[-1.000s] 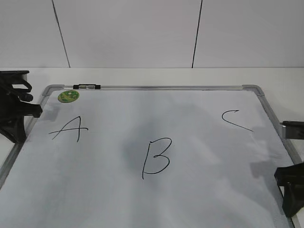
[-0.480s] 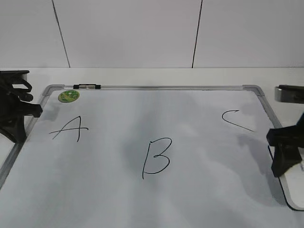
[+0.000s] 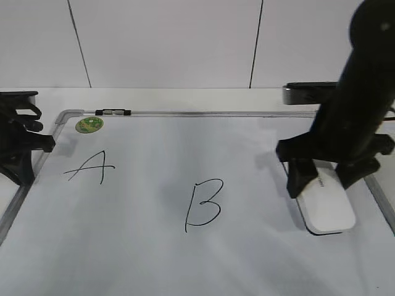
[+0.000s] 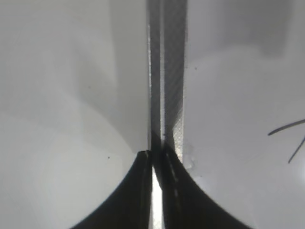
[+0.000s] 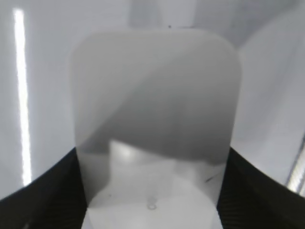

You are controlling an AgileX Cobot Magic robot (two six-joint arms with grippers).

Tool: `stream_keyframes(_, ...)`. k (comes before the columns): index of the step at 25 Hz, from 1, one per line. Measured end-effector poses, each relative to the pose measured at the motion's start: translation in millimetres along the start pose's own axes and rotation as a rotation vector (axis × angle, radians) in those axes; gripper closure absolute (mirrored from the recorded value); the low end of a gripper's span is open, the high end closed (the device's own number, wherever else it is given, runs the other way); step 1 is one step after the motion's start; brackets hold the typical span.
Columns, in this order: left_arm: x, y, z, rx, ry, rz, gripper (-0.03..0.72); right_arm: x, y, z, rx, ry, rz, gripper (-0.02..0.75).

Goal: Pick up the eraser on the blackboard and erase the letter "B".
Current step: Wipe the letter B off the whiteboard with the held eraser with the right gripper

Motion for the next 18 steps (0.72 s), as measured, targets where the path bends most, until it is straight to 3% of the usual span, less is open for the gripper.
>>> stream_keyframes(7, -2.8, 0.0, 1.0, 0.005, -0.012, 0.014, 0.669, 32.5, 19.6, -49.2, 0.033, -0.063, -0.004, 0.197)
stream_keyframes(14, -3.2, -0.1, 1.8, 0.01, -0.016, 0.02, 0.669, 35.5, 53.4, -102.3, 0.031, -0.094, 0.014, 0.197)
stream_keyframes(18, -3.2, -0.1, 1.8, 0.01, -0.016, 0.02, 0.669, 39.1, 63.5, -107.2, 0.071, -0.123, 0.03, 0.197)
Point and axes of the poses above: a point on each arm's last joint axis where the gripper is mounted, y pointing out along that axis toward the gripper, x along the wrist's bending axis when the last joint is at zero, z = x × y, the point moved 10 cm from there along y, pointing out along that axis toward the gripper, and after that the axes turned 11 degrees about -y, right-handed, at the moved point
